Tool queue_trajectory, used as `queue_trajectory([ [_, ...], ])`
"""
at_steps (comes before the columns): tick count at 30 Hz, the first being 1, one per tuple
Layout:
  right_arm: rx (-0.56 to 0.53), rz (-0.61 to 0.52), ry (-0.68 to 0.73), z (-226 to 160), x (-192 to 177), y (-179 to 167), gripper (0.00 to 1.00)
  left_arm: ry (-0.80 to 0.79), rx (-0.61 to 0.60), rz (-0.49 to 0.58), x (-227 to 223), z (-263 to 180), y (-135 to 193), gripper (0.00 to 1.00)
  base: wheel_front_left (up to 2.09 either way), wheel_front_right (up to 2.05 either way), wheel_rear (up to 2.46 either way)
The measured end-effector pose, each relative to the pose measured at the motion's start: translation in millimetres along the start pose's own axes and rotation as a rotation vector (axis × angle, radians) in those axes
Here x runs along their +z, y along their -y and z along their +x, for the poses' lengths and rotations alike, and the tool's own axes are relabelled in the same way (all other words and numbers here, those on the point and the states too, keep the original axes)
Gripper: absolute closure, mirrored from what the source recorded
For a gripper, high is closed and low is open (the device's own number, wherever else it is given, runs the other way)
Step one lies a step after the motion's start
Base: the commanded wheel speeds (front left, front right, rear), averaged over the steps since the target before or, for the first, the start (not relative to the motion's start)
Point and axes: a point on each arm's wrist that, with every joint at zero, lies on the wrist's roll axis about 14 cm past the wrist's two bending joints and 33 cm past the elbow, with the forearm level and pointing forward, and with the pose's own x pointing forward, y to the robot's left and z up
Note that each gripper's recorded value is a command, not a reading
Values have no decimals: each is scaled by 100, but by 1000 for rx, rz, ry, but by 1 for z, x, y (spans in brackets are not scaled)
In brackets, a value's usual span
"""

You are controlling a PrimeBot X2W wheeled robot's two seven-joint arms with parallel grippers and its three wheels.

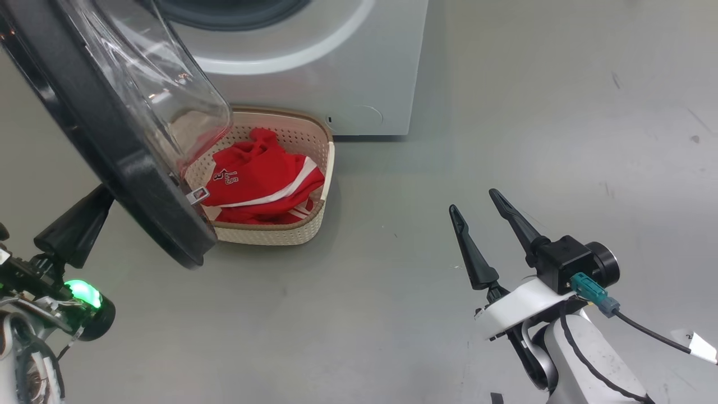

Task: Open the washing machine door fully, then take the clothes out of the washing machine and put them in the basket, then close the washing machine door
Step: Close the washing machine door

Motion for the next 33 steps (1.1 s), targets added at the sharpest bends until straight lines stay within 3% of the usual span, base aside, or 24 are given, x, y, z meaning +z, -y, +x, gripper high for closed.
queue_trajectory([
  [15, -160, -22, 20, -29, 11, 43, 0, -67, 8, -36, -28, 48, -14, 100, 0, 0, 0],
  [33, -314, -31, 25, -70, 16, 77, 0, 1, 60, -81, -34, 87, -41, 100, 0, 0, 0],
])
